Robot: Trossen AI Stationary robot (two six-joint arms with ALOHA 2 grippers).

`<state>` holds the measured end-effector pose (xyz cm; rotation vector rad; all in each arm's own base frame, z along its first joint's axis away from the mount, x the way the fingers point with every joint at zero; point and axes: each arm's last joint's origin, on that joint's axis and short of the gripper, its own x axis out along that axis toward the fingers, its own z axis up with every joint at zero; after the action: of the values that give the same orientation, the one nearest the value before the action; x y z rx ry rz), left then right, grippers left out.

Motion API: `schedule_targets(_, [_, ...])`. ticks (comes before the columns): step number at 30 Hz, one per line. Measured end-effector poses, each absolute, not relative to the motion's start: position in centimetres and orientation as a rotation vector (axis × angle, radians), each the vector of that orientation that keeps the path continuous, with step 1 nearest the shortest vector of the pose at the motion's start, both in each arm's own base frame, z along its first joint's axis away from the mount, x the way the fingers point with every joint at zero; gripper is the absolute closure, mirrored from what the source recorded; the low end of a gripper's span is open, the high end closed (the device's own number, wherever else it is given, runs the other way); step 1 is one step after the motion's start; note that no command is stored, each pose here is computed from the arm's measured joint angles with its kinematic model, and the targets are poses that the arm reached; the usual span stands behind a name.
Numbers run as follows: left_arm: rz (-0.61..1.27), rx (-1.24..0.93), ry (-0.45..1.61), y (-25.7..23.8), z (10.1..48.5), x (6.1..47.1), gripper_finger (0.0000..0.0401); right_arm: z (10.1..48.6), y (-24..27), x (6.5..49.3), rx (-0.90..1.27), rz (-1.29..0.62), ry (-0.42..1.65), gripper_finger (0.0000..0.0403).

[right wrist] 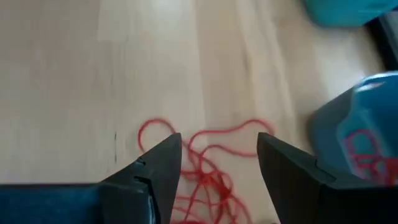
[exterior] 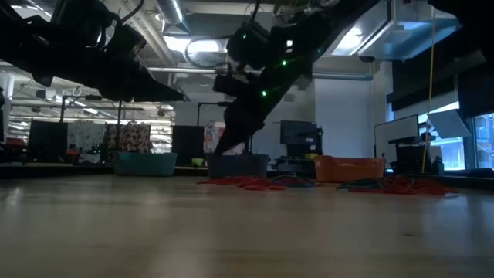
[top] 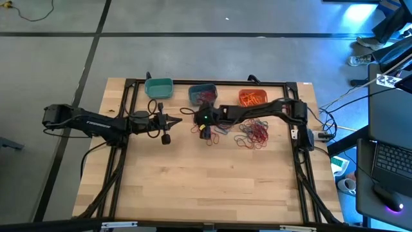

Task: Sort rubber bands into baskets

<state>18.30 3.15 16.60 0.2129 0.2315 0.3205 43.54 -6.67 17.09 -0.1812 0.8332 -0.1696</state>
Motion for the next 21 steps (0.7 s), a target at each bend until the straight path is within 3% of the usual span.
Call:
schedule_targets(7, [0.321, 0.213, 0.231, 3.2, 16.6, 18.3, 0.0396, 14.7, -6.4, 44.1, -0.139, -0.064, 0.859, 0.0194])
schedule_targets(21, [0.322, 0.213, 0.228, 3.2, 16.6, 18.3, 0.0396, 11.6, -7.7, 44.6, -0.135, -0.173, 0.889, 0.0206])
